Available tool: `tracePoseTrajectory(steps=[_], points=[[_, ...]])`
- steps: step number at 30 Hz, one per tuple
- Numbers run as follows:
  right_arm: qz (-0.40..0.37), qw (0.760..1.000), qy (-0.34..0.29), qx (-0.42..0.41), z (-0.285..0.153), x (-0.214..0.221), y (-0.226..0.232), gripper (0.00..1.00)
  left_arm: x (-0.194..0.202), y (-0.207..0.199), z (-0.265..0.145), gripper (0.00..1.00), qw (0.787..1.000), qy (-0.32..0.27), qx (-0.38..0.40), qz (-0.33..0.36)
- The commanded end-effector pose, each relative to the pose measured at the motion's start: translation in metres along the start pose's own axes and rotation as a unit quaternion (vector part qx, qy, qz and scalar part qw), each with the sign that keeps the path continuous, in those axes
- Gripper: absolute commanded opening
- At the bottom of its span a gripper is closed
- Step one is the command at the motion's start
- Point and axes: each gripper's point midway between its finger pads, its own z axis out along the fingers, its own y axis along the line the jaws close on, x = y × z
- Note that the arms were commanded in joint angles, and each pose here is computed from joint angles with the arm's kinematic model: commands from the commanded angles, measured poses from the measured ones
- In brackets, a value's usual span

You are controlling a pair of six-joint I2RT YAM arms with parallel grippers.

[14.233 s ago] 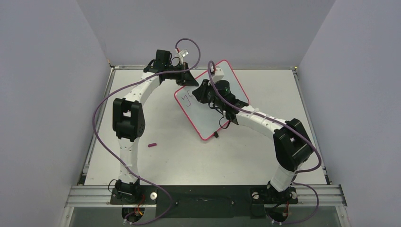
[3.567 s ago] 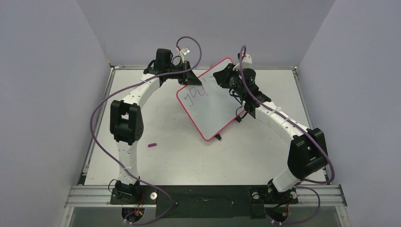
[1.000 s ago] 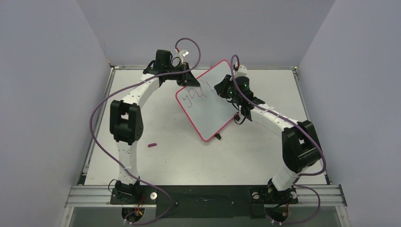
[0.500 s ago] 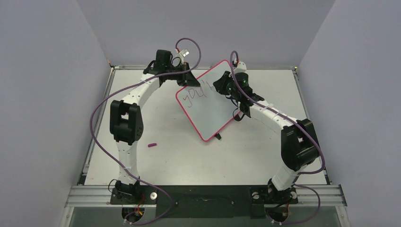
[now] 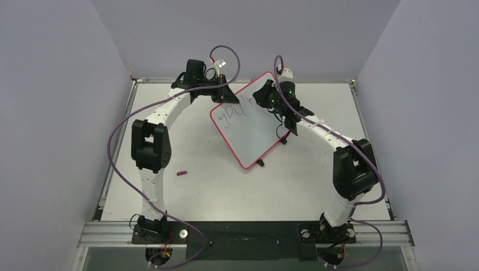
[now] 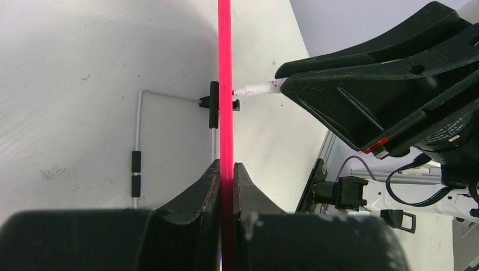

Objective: Write a sentence on the whiteboard

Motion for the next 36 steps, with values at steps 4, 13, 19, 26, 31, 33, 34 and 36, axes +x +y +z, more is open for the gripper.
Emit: tracePoseTrajectory(steps=[4,13,19,26,31,33,34,36], points=[[-0.002,1.0,-0.023,-0.015,0.009,-0.023,0.015,0.0,-0.022,-0.076,-0.026,0.0,0.993,-0.023,0.084,0.075],[0.003,1.0,-0.029,-0.004,0.013,-0.032,0.009,0.0,-0.023,-0.076,-0.026,0.0,0.993,-0.024,0.083,0.075],[0.009,0.999,-0.039,0.003,0.013,-0.049,0.013,0.0,-0.023,-0.074,-0.025,0.0,0.994,-0.024,0.081,0.073],[0.011,0.997,-0.07,-0.006,-0.007,-0.076,0.028,0.0,-0.023,-0.074,-0.026,0.0,0.994,-0.025,0.081,0.073],[0.008,0.996,-0.088,-0.009,-0.026,-0.089,0.032,0.0,-0.023,-0.074,-0.026,0.0,0.994,-0.025,0.08,0.072],[0.008,0.996,-0.089,-0.005,-0.031,-0.089,0.029,0.0,-0.023,-0.074,-0.026,0.0,0.994,-0.025,0.08,0.072],[0.008,0.996,-0.087,-0.001,-0.031,-0.086,0.024,0.0,-0.023,-0.074,-0.026,0.0,0.994,-0.025,0.08,0.072],[0.009,0.996,-0.085,0.004,-0.034,-0.083,0.018,0.0,-0.023,-0.073,-0.026,0.0,0.994,-0.026,0.08,0.071]])
